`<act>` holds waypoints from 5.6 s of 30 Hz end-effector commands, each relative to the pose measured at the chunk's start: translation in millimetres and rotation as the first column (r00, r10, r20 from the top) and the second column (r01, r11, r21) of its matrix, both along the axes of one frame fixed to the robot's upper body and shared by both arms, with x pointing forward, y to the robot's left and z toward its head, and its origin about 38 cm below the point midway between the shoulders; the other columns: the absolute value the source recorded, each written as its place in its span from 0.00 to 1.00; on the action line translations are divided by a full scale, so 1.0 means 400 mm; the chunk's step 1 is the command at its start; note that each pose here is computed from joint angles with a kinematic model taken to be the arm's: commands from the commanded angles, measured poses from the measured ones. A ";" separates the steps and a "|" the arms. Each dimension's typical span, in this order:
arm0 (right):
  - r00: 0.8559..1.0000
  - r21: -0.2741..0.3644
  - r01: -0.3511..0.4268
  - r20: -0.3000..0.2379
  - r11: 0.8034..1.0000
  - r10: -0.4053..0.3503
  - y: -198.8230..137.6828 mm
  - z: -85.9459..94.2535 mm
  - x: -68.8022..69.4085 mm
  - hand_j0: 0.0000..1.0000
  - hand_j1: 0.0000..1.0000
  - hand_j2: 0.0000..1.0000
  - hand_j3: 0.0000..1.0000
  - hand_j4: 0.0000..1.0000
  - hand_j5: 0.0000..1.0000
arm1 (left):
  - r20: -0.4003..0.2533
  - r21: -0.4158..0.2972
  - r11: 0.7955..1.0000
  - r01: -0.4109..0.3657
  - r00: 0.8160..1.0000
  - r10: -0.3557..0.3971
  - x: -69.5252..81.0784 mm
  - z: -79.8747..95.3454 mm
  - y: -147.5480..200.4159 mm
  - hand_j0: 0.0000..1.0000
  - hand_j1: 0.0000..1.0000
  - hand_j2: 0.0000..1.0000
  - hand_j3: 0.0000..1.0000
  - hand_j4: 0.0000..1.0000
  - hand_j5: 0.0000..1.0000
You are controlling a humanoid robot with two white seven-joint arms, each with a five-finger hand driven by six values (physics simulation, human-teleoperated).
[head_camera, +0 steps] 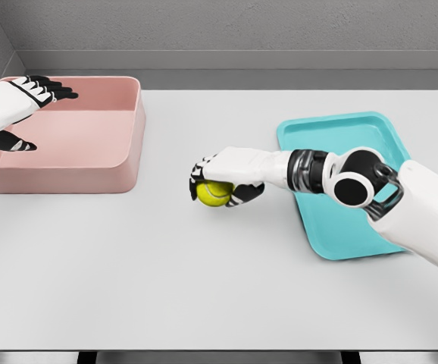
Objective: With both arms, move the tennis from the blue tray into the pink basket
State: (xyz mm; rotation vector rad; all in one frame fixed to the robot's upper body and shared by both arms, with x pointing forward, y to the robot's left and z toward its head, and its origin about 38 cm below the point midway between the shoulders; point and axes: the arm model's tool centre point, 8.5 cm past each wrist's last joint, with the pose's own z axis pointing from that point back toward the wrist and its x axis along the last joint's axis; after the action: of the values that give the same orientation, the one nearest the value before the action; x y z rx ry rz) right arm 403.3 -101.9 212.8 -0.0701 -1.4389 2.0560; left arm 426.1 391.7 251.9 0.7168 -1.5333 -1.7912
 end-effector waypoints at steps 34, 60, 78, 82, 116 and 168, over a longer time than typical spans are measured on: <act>0.881 0.037 0.361 0.315 0.932 -0.354 -0.619 0.280 0.004 1.00 1.00 1.00 1.00 1.00 1.00 | 0.050 0.071 0.943 0.325 0.943 -0.329 -0.103 0.037 -0.254 1.00 1.00 1.00 1.00 1.00 1.00; 0.890 0.082 0.339 0.296 0.937 -0.347 -0.586 0.261 0.011 1.00 1.00 1.00 1.00 1.00 1.00 | -0.134 0.343 0.646 0.682 0.716 -0.685 -0.133 -0.098 -0.609 1.00 1.00 1.00 1.00 1.00 1.00; 0.891 0.082 0.332 0.300 0.940 -0.341 -0.581 0.264 0.008 1.00 1.00 1.00 1.00 1.00 1.00 | -0.166 0.544 0.543 0.640 0.716 -0.678 -0.112 -0.141 -0.639 1.00 1.00 1.00 1.00 1.00 1.00; 0.892 0.092 0.327 0.298 0.941 -0.339 -0.573 0.261 0.010 1.00 1.00 1.00 1.00 1.00 1.00 | -0.174 0.561 0.531 0.636 0.717 -0.675 -0.111 -0.147 -0.643 1.00 1.00 1.00 1.00 1.00 1.00; 0.892 0.093 0.328 0.296 0.940 -0.340 -0.575 0.260 0.011 1.00 1.00 1.00 1.00 1.00 1.00 | -0.200 0.626 0.465 0.626 0.705 -0.681 -0.110 -0.200 -0.671 0.34 0.34 0.34 0.34 0.34 0.34; 0.892 0.092 0.334 0.291 0.938 -0.347 -0.580 0.256 0.013 1.00 1.00 1.00 1.00 1.00 1.00 | -0.151 0.271 0.961 0.060 0.988 -0.019 0.177 -0.053 -0.106 1.00 1.00 1.00 1.00 1.00 1.00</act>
State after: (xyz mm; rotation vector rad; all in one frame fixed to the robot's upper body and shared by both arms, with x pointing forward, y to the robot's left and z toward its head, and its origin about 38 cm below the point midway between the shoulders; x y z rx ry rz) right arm 408.5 -333.4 315.1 -0.6071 -1.5187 1.7808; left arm 497.2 349.4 226.6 0.6762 -1.1952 -2.0854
